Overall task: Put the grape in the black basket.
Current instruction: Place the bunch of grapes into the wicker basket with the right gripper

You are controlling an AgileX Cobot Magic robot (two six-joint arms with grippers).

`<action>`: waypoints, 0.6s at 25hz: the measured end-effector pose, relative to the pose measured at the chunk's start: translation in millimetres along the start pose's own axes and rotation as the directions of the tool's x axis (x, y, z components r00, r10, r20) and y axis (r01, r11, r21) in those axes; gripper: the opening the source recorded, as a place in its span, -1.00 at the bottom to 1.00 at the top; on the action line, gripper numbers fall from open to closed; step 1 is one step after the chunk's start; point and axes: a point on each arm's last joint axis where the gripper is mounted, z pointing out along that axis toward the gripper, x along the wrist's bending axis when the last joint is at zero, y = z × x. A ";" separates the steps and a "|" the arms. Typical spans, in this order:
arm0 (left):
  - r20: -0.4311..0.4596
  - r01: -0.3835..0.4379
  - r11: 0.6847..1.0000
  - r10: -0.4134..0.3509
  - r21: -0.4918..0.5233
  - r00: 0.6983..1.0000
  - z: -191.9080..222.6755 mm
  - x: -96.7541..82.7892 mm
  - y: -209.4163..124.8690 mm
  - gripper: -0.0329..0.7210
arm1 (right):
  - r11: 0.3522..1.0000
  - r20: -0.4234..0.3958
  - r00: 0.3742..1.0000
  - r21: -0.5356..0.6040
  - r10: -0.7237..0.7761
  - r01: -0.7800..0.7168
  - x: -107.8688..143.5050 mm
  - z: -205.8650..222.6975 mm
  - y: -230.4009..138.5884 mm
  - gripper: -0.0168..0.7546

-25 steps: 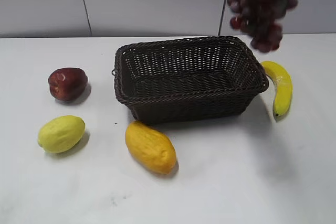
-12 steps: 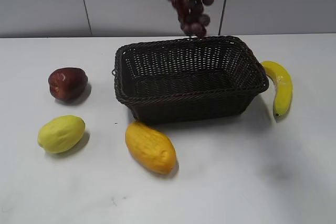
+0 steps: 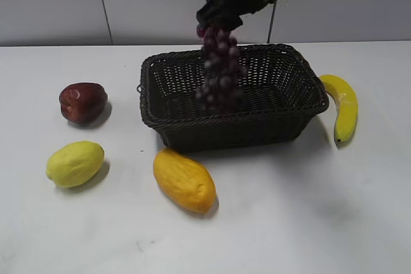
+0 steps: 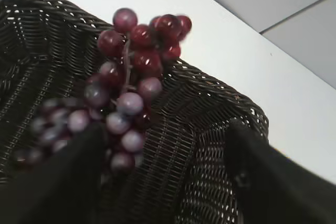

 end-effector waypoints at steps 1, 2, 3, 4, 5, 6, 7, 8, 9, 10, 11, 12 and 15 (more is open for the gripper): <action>0.000 0.000 1.000 0.000 0.000 1.000 0.0 0.0 0.0 0.55 | 1.000 0.006 1.000 0.012 -0.001 0.001 -1.1 -1.4 0.1 0.56; 0.000 0.000 1.000 0.000 0.000 1.000 0.0 0.0 0.0 0.55 | 0.999 0.016 1.000 0.037 0.002 -0.003 -3.2 -3.1 -0.6 0.63; 0.000 0.000 1.000 0.000 0.000 1.000 0.0 0.0 0.0 0.55 | 0.998 0.027 1.000 0.068 0.008 -0.010 -6.7 -4.7 -1.9 0.67; 0.000 0.000 1.000 0.000 0.000 1.000 0.0 0.0 0.0 0.55 | 0.995 0.034 0.999 0.098 0.021 -0.024 -11.7 -6.8 -2.5 0.69; 0.000 0.000 1.000 0.000 0.000 1.000 0.0 0.0 0.0 0.55 | 0.992 0.030 0.999 0.122 0.040 -0.043 -17.2 -8.9 -2.5 0.70; 0.000 0.000 1.000 0.000 0.000 1.000 0.0 0.0 0.0 0.55 | 0.985 0.023 0.997 0.156 0.075 -0.078 -26.4 -9.9 -4.1 0.71; 0.000 0.000 1.000 0.000 0.000 1.000 0.0 0.0 0.0 0.55 | 0.975 0.018 0.994 0.191 0.111 -0.112 -38.1 -9.9 -6.7 0.71; 0.000 0.000 1.000 0.000 0.000 1.000 0.0 0.0 0.0 0.55 | 0.963 0.004 0.987 0.219 0.158 -0.155 -51.2 -9.9 -9.3 0.72; 0.000 0.000 1.000 0.000 0.000 1.000 0.0 0.0 0.0 0.55 | 0.948 -0.008 0.979 0.253 0.203 -0.195 -62.2 -10.0 -12.8 0.72; 0.000 0.000 1.000 0.000 0.000 1.000 0.0 0.0 0.0 0.55 | 0.928 -0.005 0.969 0.290 0.246 -0.234 -76.4 -9.0 -18.5 0.72; 0.000 0.000 1.000 0.000 0.000 1.000 0.0 0.0 0.0 0.55 | 0.908 0.001 0.958 0.319 0.287 -0.272 -90.0 -8.0 -24.2 0.72; 0.000 0.000 1.000 0.000 0.000 1.000 0.0 0.0 0.0 0.55 | 0.894 0.009 0.949 0.333 0.315 -0.299 -101.1 -7.1 -28.7 0.72; 0.000 0.000 1.000 0.000 0.000 1.000 0.0 0.0 0.0 0.55 | 0.854 0.055 0.918 0.348 0.393 -0.387 -139.9 -7.7 -44.7 0.70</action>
